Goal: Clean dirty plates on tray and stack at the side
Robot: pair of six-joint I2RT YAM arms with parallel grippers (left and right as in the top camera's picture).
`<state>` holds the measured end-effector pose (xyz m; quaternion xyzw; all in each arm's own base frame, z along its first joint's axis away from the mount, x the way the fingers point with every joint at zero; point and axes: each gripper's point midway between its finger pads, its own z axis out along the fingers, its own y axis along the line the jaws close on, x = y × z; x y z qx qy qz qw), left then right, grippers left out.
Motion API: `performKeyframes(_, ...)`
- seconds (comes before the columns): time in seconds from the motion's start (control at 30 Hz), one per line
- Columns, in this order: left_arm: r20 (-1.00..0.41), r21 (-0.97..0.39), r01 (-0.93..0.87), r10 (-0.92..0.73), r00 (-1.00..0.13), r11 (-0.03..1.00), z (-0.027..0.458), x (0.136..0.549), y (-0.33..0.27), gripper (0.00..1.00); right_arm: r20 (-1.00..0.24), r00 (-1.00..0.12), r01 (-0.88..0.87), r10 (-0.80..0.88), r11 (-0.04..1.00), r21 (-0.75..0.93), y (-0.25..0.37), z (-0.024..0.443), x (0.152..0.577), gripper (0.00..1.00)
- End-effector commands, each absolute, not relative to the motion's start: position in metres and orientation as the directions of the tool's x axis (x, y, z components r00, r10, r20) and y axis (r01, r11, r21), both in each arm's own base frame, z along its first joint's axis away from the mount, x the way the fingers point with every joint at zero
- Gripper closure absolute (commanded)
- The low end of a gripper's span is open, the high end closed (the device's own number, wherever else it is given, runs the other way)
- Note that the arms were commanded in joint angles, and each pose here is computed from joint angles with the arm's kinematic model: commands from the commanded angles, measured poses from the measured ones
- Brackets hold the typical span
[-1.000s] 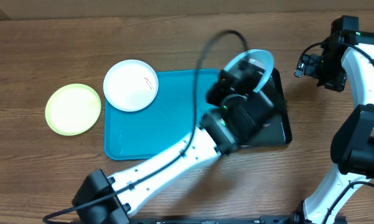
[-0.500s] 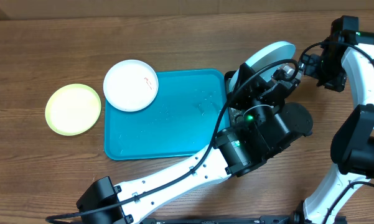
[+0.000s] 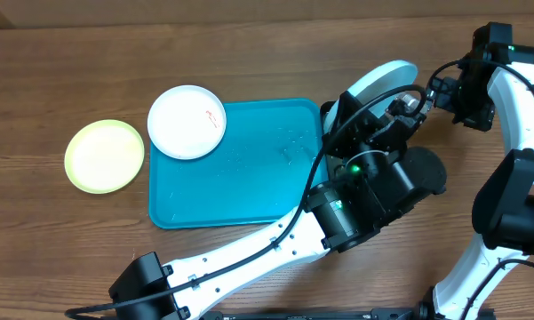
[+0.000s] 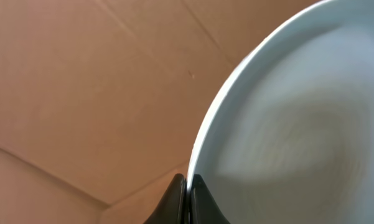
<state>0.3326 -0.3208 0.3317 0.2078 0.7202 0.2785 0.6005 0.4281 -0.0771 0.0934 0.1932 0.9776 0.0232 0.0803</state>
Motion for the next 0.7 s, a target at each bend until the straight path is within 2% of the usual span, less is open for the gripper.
performKeyframes(0.0,-0.818,0.549,0.008,0.54,-0.199,0.835,0.325,0.335,-0.326,0.96,-0.199,-0.899,0.379,0.389,0.921,0.091,-0.081,0.113,0.434,0.0)
performKeyframes(0.1,-0.823,0.475,0.147,0.497,-0.275,0.868,0.29,0.337,-0.332,0.96,-0.199,-0.899,0.379,0.389,0.921,0.091,-0.081,0.113,0.434,0.0)
performKeyframes(0.23,-0.797,0.246,0.286,0.361,-0.484,0.926,0.234,0.343,-0.332,0.96,-0.199,-0.899,0.379,0.389,0.921,0.091,-0.081,0.113,0.434,0.0)
performKeyframes(0.37,-0.7,0.059,0.312,0.262,-0.665,0.948,0.188,0.357,-0.32,0.96,-0.199,-0.899,0.379,0.389,0.921,0.091,-0.081,0.113,0.434,0.0)
performKeyframes(0.53,-0.542,-0.123,0.33,0.215,-0.812,0.936,0.149,0.37,-0.3,0.96,-0.199,-0.899,0.379,0.389,0.921,0.091,-0.081,0.113,0.434,0.0)
performKeyframes(0.67,-0.427,-0.266,0.274,0.142,-0.893,0.924,0.137,0.381,-0.269,0.96,-0.2,-0.899,0.378,0.389,0.921,0.091,-0.081,0.113,0.434,0.0)
